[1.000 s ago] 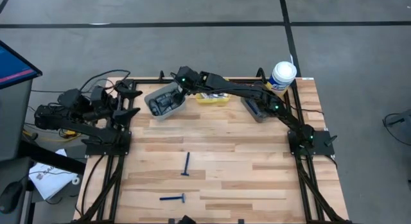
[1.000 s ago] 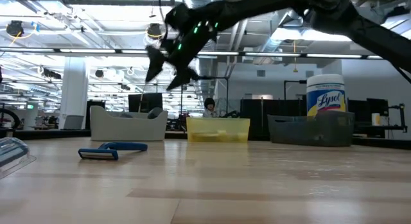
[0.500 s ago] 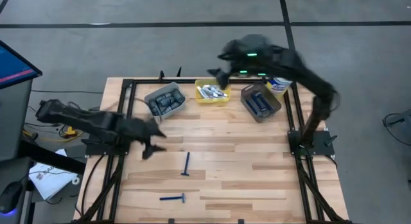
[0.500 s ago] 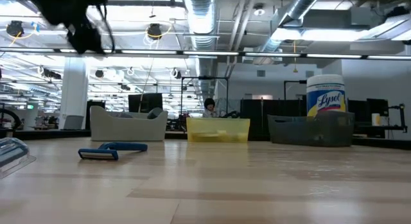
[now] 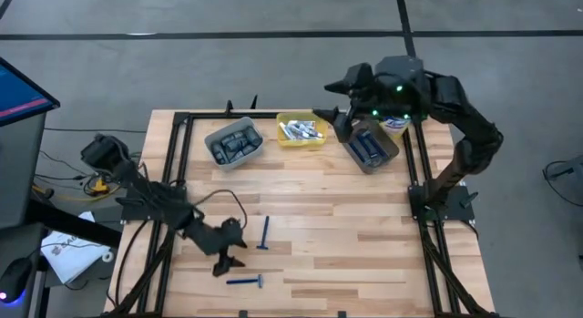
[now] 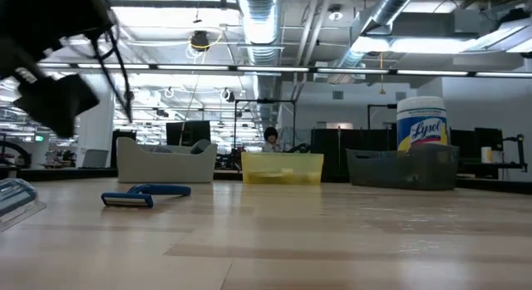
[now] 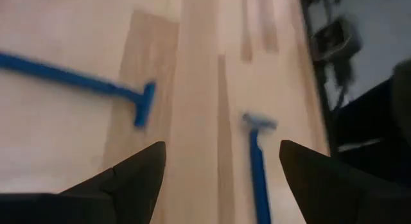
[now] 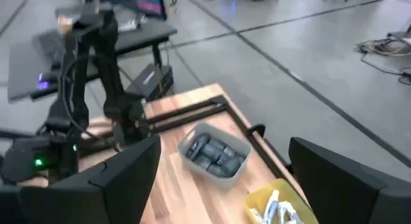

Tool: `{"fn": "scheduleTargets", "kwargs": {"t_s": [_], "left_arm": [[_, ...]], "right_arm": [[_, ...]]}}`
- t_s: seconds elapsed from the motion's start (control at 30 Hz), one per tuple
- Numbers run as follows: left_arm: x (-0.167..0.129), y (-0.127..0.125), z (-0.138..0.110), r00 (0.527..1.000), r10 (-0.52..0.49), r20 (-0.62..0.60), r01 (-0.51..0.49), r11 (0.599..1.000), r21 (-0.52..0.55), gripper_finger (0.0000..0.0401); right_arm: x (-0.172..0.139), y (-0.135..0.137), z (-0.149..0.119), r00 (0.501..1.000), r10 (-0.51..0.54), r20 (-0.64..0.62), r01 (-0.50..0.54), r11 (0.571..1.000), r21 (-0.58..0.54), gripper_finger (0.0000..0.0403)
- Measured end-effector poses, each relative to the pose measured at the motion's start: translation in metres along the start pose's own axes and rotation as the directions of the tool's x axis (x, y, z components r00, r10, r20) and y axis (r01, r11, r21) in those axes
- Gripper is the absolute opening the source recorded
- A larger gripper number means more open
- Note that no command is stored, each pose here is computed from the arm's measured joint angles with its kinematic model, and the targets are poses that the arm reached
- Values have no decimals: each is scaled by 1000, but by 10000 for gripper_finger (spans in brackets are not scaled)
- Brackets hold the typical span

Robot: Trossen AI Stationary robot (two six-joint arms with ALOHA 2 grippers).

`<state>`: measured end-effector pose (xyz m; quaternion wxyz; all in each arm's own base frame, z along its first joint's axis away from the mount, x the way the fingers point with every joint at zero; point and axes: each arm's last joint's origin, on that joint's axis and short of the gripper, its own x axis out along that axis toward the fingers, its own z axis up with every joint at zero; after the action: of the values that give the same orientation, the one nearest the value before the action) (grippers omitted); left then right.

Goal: Pick & Place Travel size toiletries
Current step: Put the blue razor into the black bin

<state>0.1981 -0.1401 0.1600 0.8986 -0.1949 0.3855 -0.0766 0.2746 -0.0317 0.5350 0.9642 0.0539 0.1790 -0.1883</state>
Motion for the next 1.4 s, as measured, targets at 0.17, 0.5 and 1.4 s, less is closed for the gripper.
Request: {"fn": "scheduleTargets", "kwargs": {"t_s": [0.17, 0.5, 1.4], "left_arm": [[17, -24, -20, 998, 18, -55, -17, 1000, 24, 301], [60, -62, -29, 984, 179, -12, -175, 974, 146, 301], [92, -54, -39, 931, 364, -37, -356, 924, 139, 38]], "right_arm": [[-1, 10, -3, 999, 40, -15, -41, 997, -62, 335], [-2, 13, -5, 998, 46, -38, -49, 994, -100, 335], [-4, 15, -18, 987, 37, -156, -59, 989, -135, 335]]}}
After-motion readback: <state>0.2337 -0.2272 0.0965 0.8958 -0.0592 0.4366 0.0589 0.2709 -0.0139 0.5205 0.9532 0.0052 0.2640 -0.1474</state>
